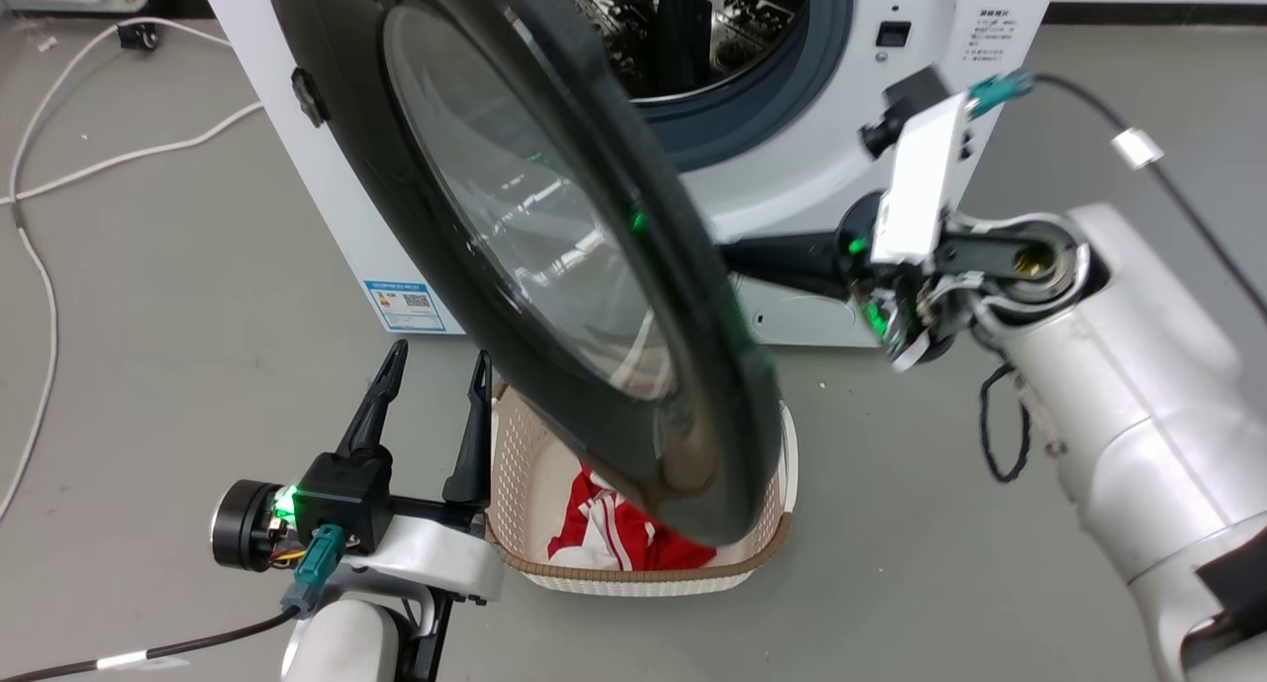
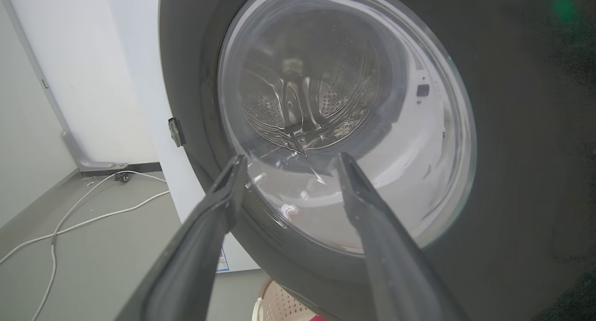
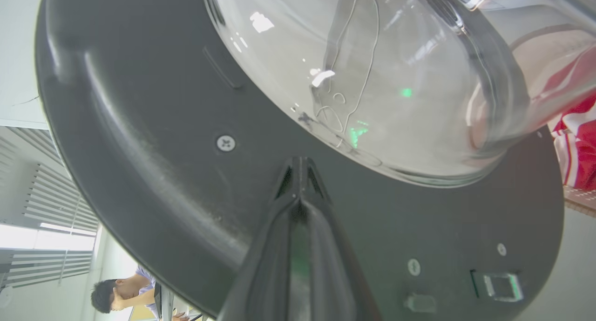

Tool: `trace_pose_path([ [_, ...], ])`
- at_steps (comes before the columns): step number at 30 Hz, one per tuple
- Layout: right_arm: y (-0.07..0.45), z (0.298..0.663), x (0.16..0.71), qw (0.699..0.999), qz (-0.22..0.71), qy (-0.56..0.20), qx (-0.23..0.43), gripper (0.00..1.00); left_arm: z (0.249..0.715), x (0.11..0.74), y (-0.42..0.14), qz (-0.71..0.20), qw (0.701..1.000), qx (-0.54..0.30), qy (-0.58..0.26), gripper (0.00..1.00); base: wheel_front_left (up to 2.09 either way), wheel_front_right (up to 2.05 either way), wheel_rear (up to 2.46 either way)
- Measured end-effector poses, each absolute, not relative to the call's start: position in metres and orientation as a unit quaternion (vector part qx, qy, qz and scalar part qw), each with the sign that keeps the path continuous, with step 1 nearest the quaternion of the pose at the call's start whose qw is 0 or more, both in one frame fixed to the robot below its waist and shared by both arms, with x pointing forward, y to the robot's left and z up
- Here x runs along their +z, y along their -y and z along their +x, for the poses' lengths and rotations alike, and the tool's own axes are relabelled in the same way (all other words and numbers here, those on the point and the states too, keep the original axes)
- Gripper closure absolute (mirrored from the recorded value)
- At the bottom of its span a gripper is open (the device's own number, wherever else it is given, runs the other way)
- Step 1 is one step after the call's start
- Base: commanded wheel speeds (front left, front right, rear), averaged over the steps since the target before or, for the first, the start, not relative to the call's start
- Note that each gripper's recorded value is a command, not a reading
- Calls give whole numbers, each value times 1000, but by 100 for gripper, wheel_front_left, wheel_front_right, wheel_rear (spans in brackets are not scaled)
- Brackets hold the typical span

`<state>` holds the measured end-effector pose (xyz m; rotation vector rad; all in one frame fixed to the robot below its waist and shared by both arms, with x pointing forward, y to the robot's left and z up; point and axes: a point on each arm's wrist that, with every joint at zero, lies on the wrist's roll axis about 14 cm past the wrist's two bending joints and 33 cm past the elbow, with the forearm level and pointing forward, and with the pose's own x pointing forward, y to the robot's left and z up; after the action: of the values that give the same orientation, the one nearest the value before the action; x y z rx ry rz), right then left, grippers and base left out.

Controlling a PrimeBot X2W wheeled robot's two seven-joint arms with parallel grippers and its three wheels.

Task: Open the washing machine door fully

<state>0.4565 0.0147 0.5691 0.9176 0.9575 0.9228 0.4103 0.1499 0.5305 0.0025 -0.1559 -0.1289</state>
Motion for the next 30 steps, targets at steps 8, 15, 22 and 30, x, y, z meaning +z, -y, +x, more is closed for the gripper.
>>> trace_pose_path([
  [8,-29,437,565,678,414,-434,424,100,402,534,-151,-3,995,-62,82,0,0,0,0],
  [15,-40,423,566,663,424,-435,437,100,400,536,-147,-7,994,-66,83,0,0,0,0],
  [22,-48,409,566,651,431,-435,448,100,395,534,-145,-8,995,-66,80,0,0,0,0],
  [30,-55,402,571,645,454,-414,454,100,393,533,-144,-11,995,-67,79,0,0,0,0],
])
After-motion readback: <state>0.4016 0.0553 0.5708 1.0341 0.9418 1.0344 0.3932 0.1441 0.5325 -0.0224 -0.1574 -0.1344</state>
